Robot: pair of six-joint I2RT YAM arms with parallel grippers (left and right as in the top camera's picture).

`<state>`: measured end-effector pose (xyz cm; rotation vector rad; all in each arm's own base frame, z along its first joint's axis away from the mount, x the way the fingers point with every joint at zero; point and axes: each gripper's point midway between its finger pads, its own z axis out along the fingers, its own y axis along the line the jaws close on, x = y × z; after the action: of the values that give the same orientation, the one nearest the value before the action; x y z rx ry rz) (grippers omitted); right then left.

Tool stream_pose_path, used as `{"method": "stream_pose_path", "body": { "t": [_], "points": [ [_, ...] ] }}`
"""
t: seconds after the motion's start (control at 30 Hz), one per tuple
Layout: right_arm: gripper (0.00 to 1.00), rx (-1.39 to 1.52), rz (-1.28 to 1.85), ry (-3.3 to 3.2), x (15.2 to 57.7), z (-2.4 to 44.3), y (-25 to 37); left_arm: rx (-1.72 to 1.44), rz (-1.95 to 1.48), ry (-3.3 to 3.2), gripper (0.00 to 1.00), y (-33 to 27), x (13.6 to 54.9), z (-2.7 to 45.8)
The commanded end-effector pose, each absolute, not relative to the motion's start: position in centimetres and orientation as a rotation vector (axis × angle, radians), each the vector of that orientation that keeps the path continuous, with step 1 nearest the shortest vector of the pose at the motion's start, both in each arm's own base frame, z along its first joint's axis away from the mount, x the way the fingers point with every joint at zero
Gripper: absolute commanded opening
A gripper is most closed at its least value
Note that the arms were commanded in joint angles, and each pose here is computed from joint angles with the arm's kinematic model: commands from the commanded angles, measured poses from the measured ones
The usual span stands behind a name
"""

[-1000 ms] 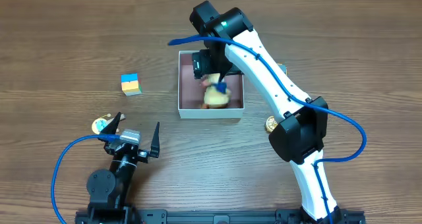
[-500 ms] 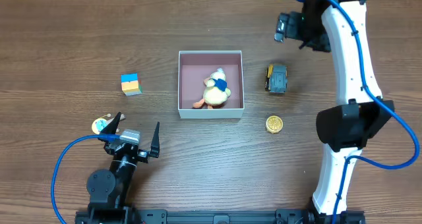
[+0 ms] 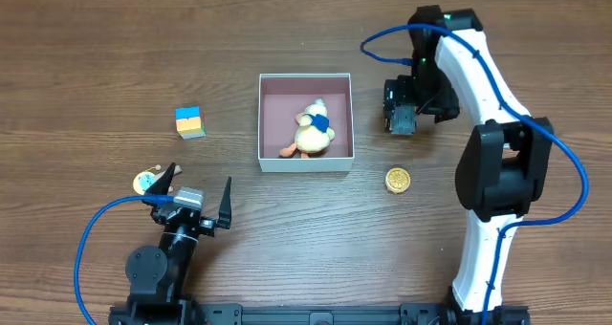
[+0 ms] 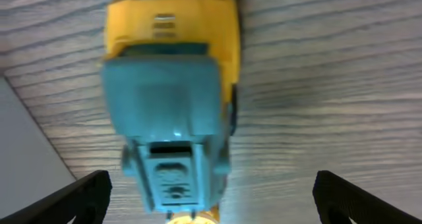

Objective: Pack container
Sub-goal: 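Move the right gripper to the toy truck and grasp it, then lift the truck into the box beside the duck and release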

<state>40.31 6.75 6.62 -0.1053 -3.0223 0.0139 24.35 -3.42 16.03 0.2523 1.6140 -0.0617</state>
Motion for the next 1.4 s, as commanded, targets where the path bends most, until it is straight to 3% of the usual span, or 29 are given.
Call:
{"method": "stream_pose_path", "body": {
  "t": [0.0, 0.4, 0.43, 0.5, 0.7, 0.73, 0.87, 1.0, 1.13, 1.37],
  "points": [
    [1.00, -0.033, -0.007, -3.057, 40.3, 7.3, 8.5, 0.227, -0.065, 1.615, 1.00, -3.1, 24.4, 16.0],
    [0.99, -0.033, 0.054, -3.091, 40.9, 4.8, 7.9, 0.227, -0.065, 1.615, 1.00, -3.1, 24.4, 16.0],
    [0.93, -0.038, 0.052, -3.098, 41.1, 4.8, 8.0, 0.227, -0.064, 1.614, 1.00, -3.1, 24.4, 16.0],
    [0.71, -0.041, 0.048, -3.110, 41.4, 4.8, 8.0, 0.227, -0.065, 1.615, 1.00, -3.1, 24.4, 16.0],
    [0.47, -0.081, 0.044, -3.126, 41.8, 4.9, 8.1, 0.227, -0.064, 1.614, 1.00, -3.1, 24.4, 16.0],
    [0.38, -0.095, 0.043, -3.128, 41.9, 5.1, 8.1, 0.227, -0.065, 1.615, 1.00, -3.1, 24.4, 16.0],
    [0.38, -0.130, 0.038, -3.139, 42.3, 7.5, 8.2, 0.227, -0.064, 1.614, 1.00, -3.1, 24.4, 16.0],
    [0.39, -0.166, -0.009, -3.178, 42.4, 14.3, 8.9, 0.227, -0.064, 1.614, 1.00, -3.1, 24.4, 16.0],
    [0.39, -0.033, -0.280, -3.296, 41.6, 21.5, 15.0, 0.227, -0.065, 1.615, 1.00, -3.1, 24.4, 16.0],
    [0.43, 0.151, -0.215, -3.338, 38.9, 21.8, 22.0, 0.227, -0.065, 1.615, 1.00, -3.1, 24.4, 16.0]
  ]
}}
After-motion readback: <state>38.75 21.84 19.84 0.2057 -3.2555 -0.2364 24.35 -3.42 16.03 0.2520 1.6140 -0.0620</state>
